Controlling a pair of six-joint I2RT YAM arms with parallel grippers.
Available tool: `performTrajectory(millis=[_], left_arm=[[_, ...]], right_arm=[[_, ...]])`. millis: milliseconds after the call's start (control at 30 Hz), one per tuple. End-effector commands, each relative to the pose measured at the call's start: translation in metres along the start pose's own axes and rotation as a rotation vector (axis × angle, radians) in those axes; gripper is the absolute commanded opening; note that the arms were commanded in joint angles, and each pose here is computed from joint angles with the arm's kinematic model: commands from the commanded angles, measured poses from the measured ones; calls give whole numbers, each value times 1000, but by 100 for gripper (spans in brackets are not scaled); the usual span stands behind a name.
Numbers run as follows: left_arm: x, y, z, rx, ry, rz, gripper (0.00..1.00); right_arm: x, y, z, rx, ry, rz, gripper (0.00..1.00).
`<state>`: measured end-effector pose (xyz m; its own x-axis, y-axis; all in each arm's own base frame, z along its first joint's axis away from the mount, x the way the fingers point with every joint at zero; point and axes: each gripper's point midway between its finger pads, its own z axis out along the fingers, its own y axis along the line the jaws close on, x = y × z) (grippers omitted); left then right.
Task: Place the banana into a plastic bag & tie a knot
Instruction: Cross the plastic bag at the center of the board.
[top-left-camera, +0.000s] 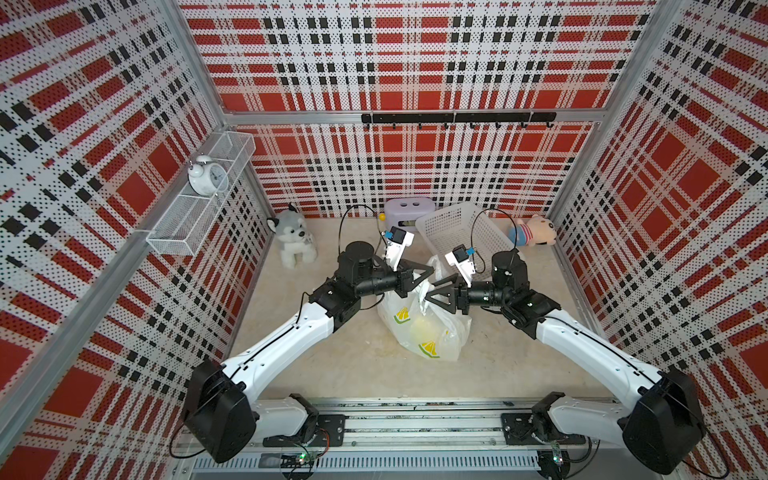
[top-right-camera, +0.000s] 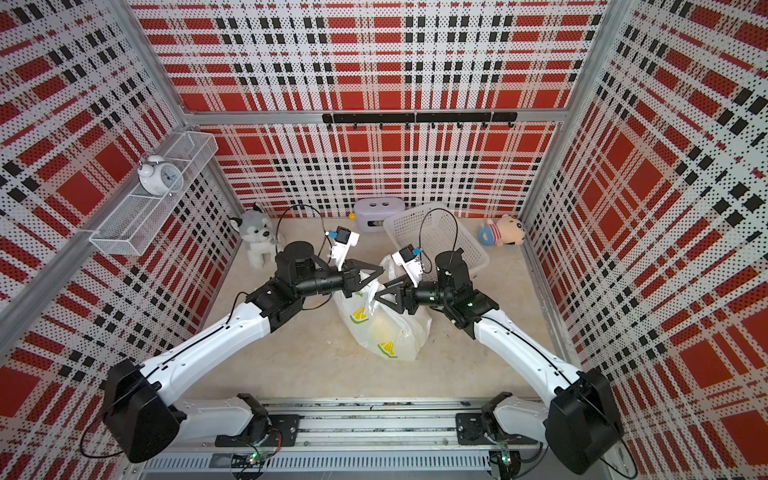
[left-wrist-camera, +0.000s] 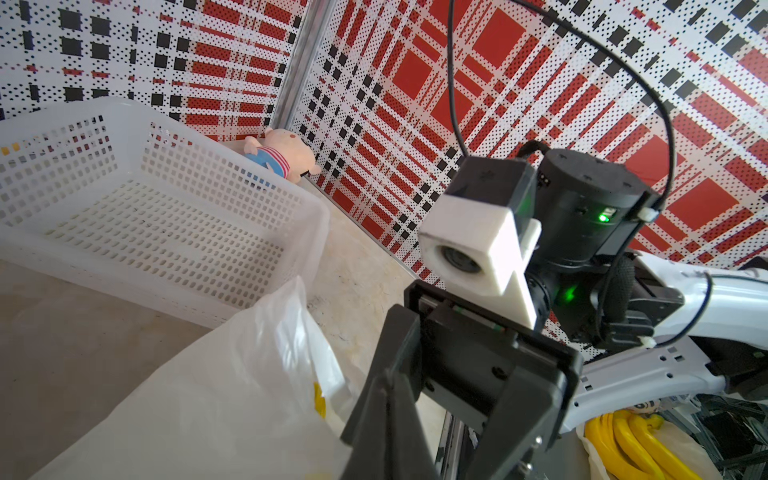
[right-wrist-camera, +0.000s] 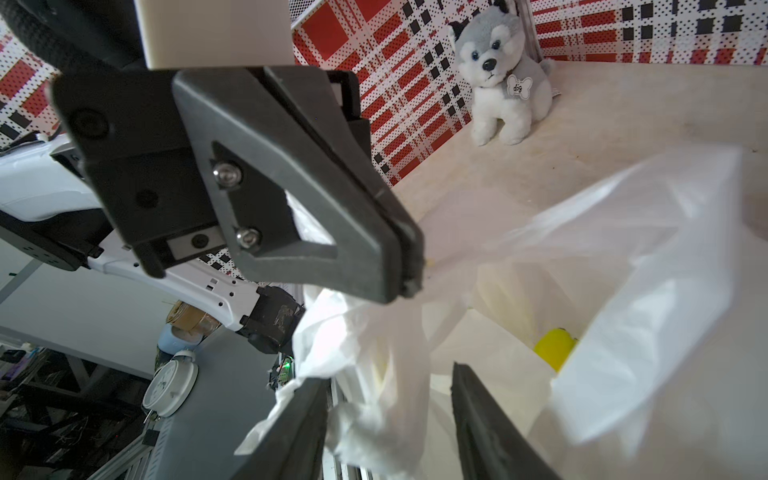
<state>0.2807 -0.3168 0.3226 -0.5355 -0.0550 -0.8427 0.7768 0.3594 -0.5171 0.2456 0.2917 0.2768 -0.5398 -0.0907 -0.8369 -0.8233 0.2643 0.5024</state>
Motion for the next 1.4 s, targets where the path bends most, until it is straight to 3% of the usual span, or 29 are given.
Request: performTrajectory(millis=[0, 200, 767, 1100, 1233, 1367], left_arm=[[-4, -1, 0, 17, -15, 17, 0], [-4, 2, 0, 11, -16, 11, 0], [-4, 10, -2, -12, -22, -8, 0], [-1, 14, -2, -15, -16, -13, 0], [-1, 12, -2, -10, -15, -13, 0], [0, 11, -3, -8, -12, -13, 0]], right_arm=[[-9, 12, 5, -49, -15, -49, 50], [-8, 17, 15, -46, 7, -73, 50], [-15, 12, 24, 213, 6, -184, 51], [-7, 47, 12, 71, -39, -228, 65], [0, 44, 14, 74, -17, -233, 66], [0, 37, 5, 105, -26, -244, 76]])
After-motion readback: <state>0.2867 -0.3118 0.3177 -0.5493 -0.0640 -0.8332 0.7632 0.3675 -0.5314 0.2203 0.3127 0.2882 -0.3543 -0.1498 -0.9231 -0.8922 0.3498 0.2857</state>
